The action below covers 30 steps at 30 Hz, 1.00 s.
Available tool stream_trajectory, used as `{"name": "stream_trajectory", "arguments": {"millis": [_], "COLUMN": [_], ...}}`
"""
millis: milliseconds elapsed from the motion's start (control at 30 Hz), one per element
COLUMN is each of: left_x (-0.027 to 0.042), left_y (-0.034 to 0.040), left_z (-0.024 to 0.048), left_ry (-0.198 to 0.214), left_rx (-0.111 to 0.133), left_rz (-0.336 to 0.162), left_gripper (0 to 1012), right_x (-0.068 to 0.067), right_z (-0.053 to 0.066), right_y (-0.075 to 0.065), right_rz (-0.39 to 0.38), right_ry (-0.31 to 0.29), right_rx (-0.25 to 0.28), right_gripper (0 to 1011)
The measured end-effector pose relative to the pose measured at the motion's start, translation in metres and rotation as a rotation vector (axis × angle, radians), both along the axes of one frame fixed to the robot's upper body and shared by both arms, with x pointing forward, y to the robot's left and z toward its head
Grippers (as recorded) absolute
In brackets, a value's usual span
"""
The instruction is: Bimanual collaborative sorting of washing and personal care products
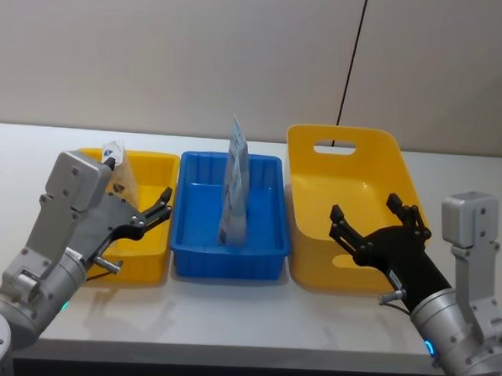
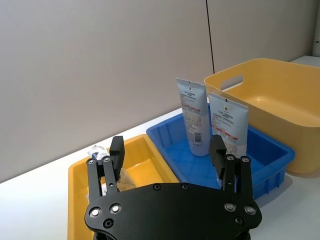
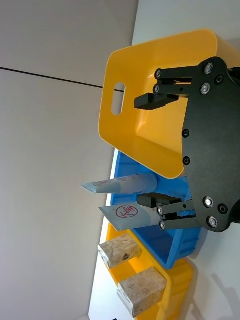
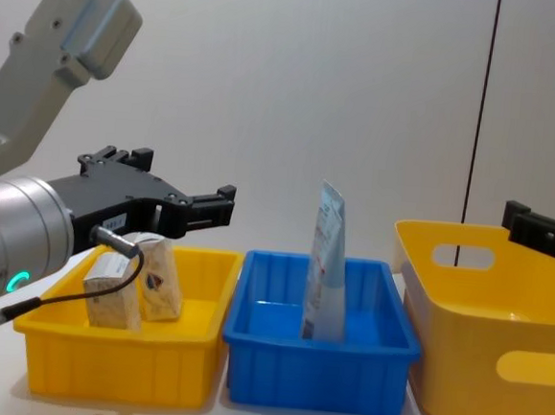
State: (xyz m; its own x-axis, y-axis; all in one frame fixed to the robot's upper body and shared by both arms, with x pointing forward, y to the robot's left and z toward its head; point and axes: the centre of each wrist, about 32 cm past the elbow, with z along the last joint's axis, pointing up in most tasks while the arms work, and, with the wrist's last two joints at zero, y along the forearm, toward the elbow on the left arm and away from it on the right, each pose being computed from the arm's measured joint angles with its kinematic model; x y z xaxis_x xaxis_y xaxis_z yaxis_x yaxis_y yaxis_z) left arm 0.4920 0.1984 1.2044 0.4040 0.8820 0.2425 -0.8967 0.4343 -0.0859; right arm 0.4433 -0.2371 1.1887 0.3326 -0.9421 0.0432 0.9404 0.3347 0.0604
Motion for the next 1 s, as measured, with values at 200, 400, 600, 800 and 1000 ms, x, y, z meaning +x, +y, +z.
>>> {"name": "stream_trajectory", "arguments": {"millis": [200, 400, 600, 800, 1000], "left_x": [0.0000, 0.0003, -0.0007, -0.0033, -0.0064], "left_y": [0.0000, 0.0024, 0.0062, 0.0110, 0.0146], "left_z": [0.0000, 0.0024, 0.0064, 0.0100, 0.0137], "left_ry": [0.000, -0.002, 0.007, 0.026, 0.055], "left_rx": [0.000, -0.011, -0.040, -0.096, -0.146], "left_rz": [0.000, 0.006, 0.020, 0.049, 0.088], "left_gripper": [1001, 1001, 1001, 1002, 1002], "right_x": [0.000, 0.000, 0.000, 0.000, 0.000], "right_z": [0.000, 0.000, 0.000, 0.000, 0.000], "right_y": [0.000, 0.000, 0.000, 0.000, 0.000], "right_rz": [0.000, 0.000, 0.000, 0.000, 0.000], "right_ry": [0.000, 0.000, 0.000, 0.000, 0.000], "right_rx": [0.000, 0.000, 0.000, 0.000, 0.000], "right_gripper": [1002, 1002, 1002, 1002, 1002]}}
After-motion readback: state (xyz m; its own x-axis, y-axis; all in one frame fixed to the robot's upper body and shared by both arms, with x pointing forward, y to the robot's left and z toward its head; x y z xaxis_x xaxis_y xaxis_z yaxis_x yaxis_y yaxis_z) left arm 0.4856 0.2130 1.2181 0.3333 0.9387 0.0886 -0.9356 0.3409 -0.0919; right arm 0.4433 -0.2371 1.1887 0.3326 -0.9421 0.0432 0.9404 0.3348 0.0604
